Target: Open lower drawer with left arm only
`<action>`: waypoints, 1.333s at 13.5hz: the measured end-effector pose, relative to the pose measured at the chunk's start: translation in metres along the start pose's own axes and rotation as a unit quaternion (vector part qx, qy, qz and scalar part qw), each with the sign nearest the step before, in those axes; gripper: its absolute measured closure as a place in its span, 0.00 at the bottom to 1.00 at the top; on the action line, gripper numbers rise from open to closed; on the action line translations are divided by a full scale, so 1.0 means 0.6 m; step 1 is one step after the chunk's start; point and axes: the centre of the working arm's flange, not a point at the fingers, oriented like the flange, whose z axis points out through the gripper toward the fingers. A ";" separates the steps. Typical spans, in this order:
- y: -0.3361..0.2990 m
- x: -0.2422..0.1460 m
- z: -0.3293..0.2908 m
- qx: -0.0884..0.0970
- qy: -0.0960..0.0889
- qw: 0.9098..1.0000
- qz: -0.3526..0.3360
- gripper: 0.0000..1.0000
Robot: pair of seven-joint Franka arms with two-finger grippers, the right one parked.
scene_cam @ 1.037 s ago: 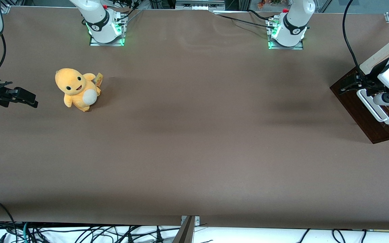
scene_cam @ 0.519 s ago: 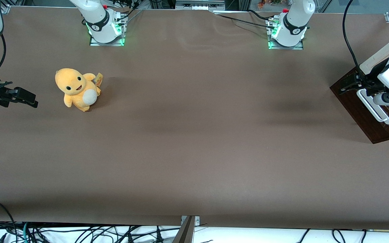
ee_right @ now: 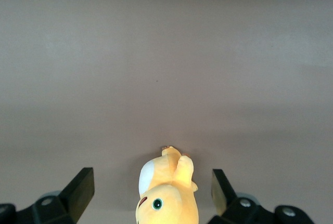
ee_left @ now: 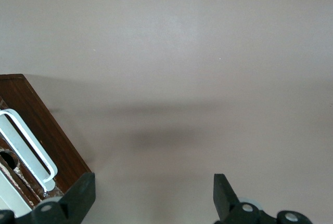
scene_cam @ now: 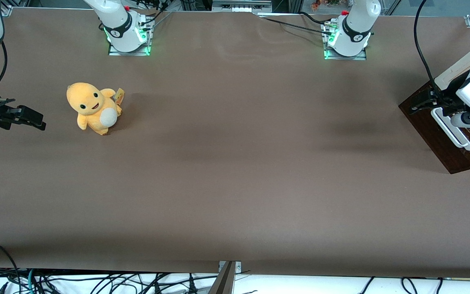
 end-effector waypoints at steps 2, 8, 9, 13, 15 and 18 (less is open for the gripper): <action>0.000 0.000 0.000 0.000 0.000 1.000 0.000 0.00; 0.000 0.000 0.000 0.000 -0.001 1.000 0.000 0.00; 0.000 0.000 0.000 0.000 -0.001 1.000 0.000 0.00; 0.000 0.000 0.001 0.000 -0.002 1.000 0.000 0.00; 0.000 0.000 0.003 0.000 -0.004 1.000 -0.001 0.00; -0.009 0.008 0.021 0.023 -0.016 0.999 -0.017 0.00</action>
